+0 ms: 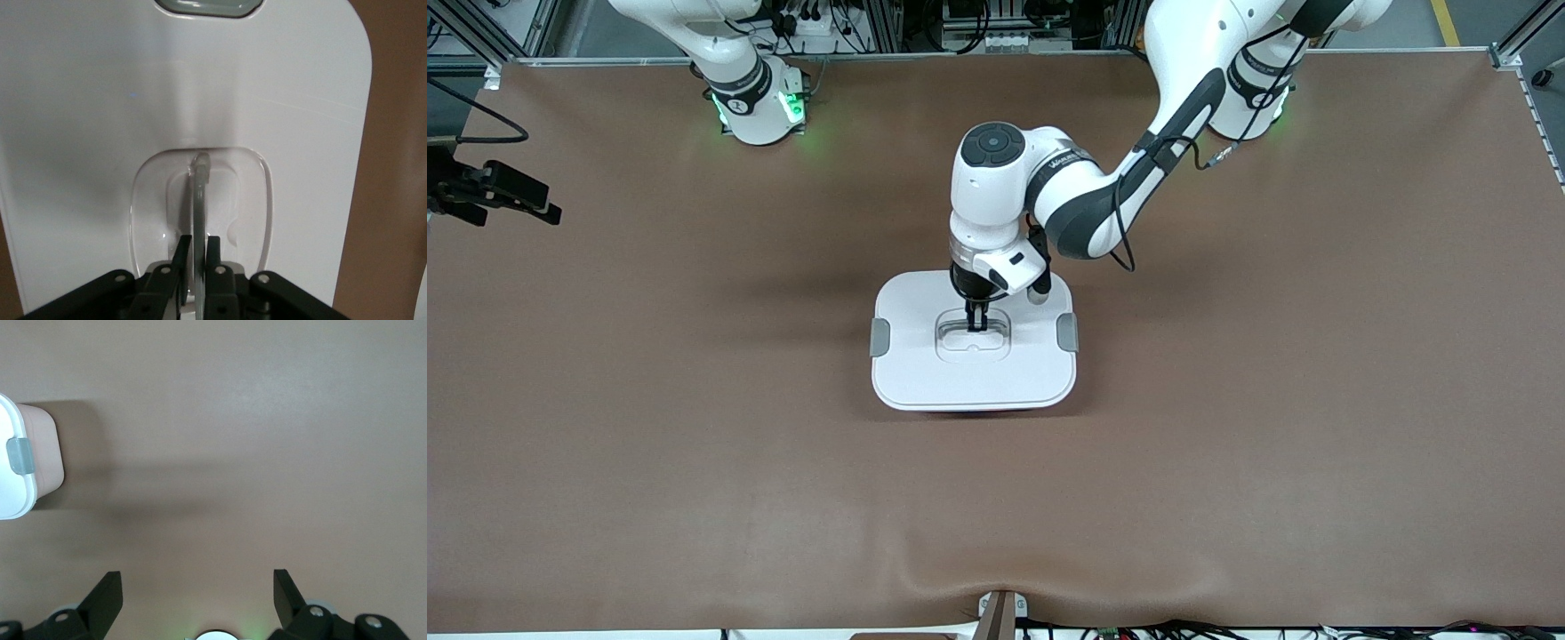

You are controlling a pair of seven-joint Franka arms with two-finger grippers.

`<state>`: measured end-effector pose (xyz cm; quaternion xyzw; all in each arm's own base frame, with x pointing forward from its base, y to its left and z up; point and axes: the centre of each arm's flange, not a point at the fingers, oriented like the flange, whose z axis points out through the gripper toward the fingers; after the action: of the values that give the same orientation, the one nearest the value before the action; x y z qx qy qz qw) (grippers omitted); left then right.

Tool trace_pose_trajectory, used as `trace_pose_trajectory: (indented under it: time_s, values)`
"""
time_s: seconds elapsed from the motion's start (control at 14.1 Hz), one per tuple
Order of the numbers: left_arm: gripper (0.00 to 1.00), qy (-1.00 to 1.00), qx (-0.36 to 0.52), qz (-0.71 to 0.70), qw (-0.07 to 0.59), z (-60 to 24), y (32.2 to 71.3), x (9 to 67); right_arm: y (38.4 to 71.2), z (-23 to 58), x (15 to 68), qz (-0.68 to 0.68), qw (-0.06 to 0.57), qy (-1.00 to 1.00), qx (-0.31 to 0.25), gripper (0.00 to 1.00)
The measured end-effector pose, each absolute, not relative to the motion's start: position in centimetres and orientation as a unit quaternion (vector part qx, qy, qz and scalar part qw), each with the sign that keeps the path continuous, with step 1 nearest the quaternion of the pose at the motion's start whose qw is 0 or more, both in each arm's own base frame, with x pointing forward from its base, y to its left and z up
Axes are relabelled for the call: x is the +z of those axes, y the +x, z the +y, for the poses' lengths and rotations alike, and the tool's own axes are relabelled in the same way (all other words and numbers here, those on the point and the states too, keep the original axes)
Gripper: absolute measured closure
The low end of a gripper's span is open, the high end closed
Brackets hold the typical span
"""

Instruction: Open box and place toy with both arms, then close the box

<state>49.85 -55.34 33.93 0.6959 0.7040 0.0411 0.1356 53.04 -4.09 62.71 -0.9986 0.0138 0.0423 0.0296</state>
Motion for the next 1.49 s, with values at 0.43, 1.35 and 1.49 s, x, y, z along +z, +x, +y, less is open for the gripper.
trace_pose_trajectory:
  time_s: [0.43, 1.35, 1.49]
  values:
    - [0.17, 0.692, 0.046, 0.707, 0.139, -55.0, 50.6, 35.0, 53.0, -4.1, 62.7, 0.015, 0.03, -0.999, 0.043, 0.0]
    - [0.0, 0.791, 0.116, 0.592, 0.097, -46.4, 54.5, 47.0, 53.2, -4.1, 62.3, 0.015, 0.03, -0.998, 0.048, 0.0]
    - [0.0, 0.806, 0.108, 0.574, 0.096, -44.0, 55.8, 48.5, 53.2, -4.1, 62.3, 0.015, 0.03, -0.998, 0.048, 0.0]
